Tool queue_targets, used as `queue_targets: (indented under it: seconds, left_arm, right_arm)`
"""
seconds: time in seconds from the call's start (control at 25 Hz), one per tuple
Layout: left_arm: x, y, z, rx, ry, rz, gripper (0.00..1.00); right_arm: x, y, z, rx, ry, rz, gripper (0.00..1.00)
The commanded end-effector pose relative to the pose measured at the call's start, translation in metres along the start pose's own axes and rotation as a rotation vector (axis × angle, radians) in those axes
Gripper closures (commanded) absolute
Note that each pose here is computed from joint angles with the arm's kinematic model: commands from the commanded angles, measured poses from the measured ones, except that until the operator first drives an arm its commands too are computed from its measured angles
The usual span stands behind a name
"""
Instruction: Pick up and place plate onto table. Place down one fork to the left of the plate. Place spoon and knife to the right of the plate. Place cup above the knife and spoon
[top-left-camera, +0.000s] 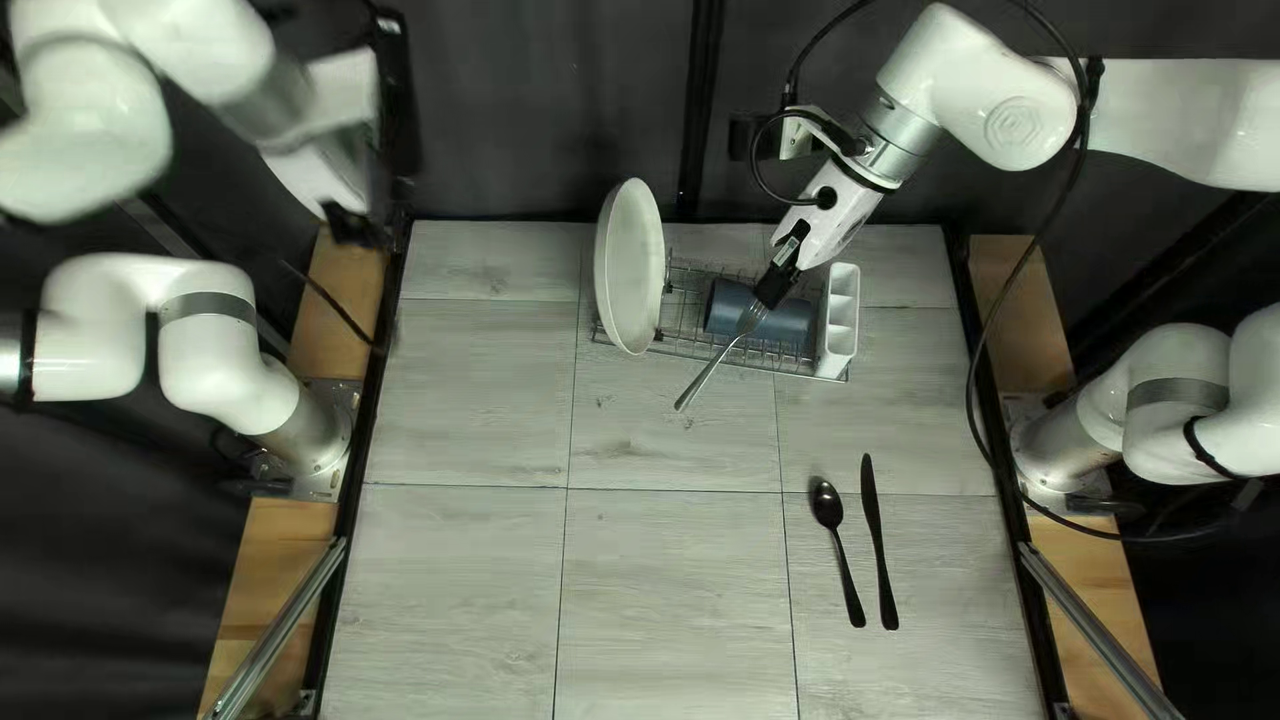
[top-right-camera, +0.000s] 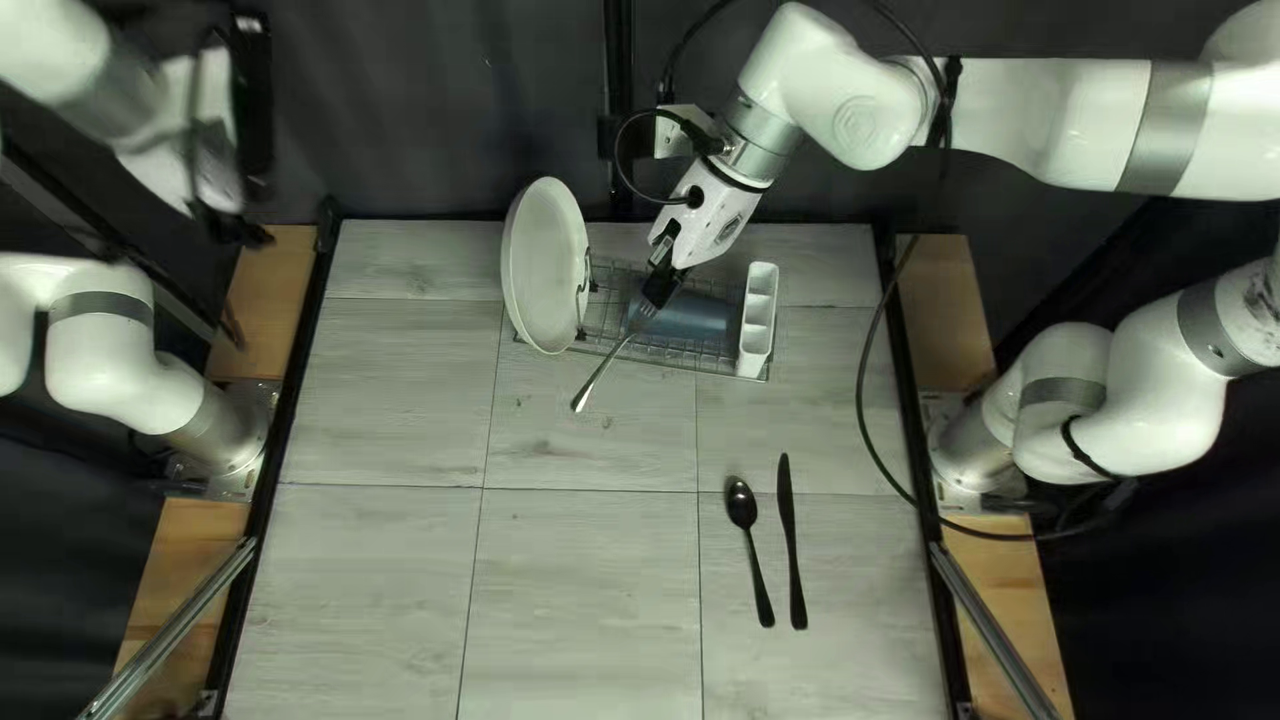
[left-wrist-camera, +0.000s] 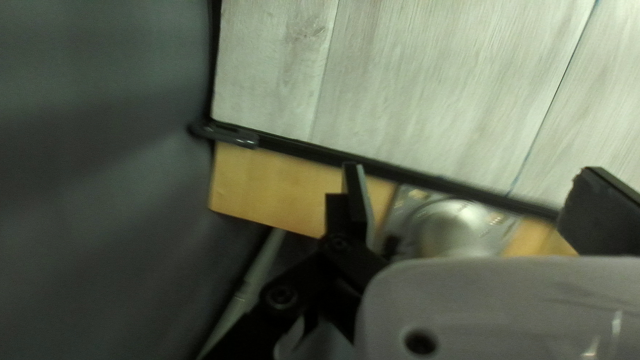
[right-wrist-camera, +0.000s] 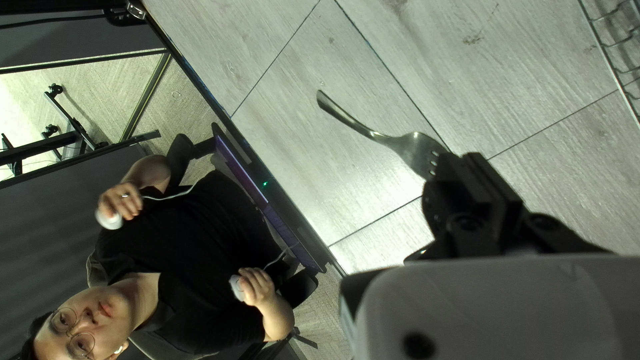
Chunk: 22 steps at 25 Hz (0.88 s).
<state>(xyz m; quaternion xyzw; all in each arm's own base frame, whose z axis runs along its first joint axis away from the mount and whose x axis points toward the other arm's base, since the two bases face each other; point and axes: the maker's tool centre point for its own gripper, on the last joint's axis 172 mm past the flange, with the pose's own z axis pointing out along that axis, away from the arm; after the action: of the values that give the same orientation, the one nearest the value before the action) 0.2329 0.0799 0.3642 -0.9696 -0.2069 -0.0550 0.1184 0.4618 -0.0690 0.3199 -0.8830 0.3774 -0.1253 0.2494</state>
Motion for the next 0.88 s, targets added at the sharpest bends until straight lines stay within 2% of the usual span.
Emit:
queue_targets:
  seconds: [0.04, 0.08, 0.16, 0.24, 0.32, 0.6, 0.68, 0.88]
  left_arm:
    - [0.0, 0.001, 0.0, 0.001, -0.001, -0.002, 0.0]
    - [-0.001, 0.002, 0.003, -0.022, -0.005, -0.019, 0.0]
    - [0.008, 0.026, 0.01, -0.036, 0.011, -0.107, 0.0]
    - [0.014, 0.075, 0.011, -0.069, 0.062, -0.245, 0.0]
    - [0.021, 0.108, 0.006, -0.088, 0.086, -0.266, 0.0]
    - [0.024, 0.109, 0.011, -0.104, 0.074, -0.293, 0.0]
    - [0.046, 0.117, 0.026, -0.09, 0.074, -0.345, 0.0]
    - [0.101, 0.143, 0.06, -0.05, 0.137, -0.432, 0.0]
  right_arm:
    - [0.0, 0.0, 0.0, 0.0, 0.0, 0.0, 1.0]
    - [0.0, 0.0, 0.0, 0.0, 0.0, 0.0, 1.0]
    - [0.0, 0.0, 0.0, 0.0, 0.0, 0.0, 1.0]
    - [0.0, 0.0, 0.0, 0.0, 0.0, 0.0, 1.0]
    - [0.0, 0.0, 0.0, 0.0, 0.0, 0.0, 1.0]
    - [0.0, 0.0, 0.0, 0.0, 0.0, 0.0, 1.0]
    - [0.0, 0.0, 0.0, 0.0, 0.0, 0.0, 1.0]
    - [0.0, 0.0, 0.0, 0.0, 0.0, 0.0, 1.0]
